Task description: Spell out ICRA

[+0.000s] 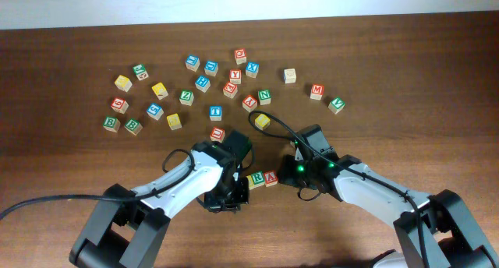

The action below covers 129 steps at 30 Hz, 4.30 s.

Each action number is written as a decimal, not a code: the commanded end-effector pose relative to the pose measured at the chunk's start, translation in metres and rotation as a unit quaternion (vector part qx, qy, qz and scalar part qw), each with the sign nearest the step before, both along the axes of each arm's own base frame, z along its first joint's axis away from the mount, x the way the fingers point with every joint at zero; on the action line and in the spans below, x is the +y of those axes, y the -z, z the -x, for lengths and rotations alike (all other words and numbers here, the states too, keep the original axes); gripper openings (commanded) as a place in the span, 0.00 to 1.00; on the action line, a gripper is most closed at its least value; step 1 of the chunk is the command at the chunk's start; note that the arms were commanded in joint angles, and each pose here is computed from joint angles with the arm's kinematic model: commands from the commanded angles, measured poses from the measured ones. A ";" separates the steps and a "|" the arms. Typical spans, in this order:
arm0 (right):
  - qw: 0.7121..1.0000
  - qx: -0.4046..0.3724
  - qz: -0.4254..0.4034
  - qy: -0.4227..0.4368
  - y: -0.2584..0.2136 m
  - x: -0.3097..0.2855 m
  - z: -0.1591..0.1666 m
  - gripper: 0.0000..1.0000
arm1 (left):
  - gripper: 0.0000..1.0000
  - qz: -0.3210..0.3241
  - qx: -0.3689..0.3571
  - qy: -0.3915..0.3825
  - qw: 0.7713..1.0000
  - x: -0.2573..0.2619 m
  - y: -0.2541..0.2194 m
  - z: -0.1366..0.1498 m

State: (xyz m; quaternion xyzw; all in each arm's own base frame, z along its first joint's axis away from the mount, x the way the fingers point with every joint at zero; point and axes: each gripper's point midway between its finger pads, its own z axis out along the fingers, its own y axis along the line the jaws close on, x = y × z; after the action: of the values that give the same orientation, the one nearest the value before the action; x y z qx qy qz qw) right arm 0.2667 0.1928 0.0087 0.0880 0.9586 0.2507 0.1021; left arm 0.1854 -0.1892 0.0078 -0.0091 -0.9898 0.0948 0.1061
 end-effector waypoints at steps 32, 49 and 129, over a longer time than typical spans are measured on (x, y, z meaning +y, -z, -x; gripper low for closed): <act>1.000 -0.004 0.015 -0.001 0.004 -0.004 0.000 0.10 | 0.00 -0.025 -0.140 -0.094 0.985 0.063 -0.056 -0.056; 1.000 0.002 0.004 -0.007 0.003 0.000 0.003 0.06 | 0.00 0.044 -0.053 -0.083 0.994 0.024 0.007 -0.045; 0.994 0.035 0.078 -0.064 0.007 0.043 0.048 0.04 | 0.04 -0.121 -0.112 -0.301 0.939 0.204 -0.031 -0.054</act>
State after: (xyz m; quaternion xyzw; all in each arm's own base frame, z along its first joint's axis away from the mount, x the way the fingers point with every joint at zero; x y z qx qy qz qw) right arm 0.2190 0.2333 0.0043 0.0277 0.9812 0.1808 0.0620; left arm 0.2393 0.0121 0.0394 0.2896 -0.9565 0.0028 -0.0351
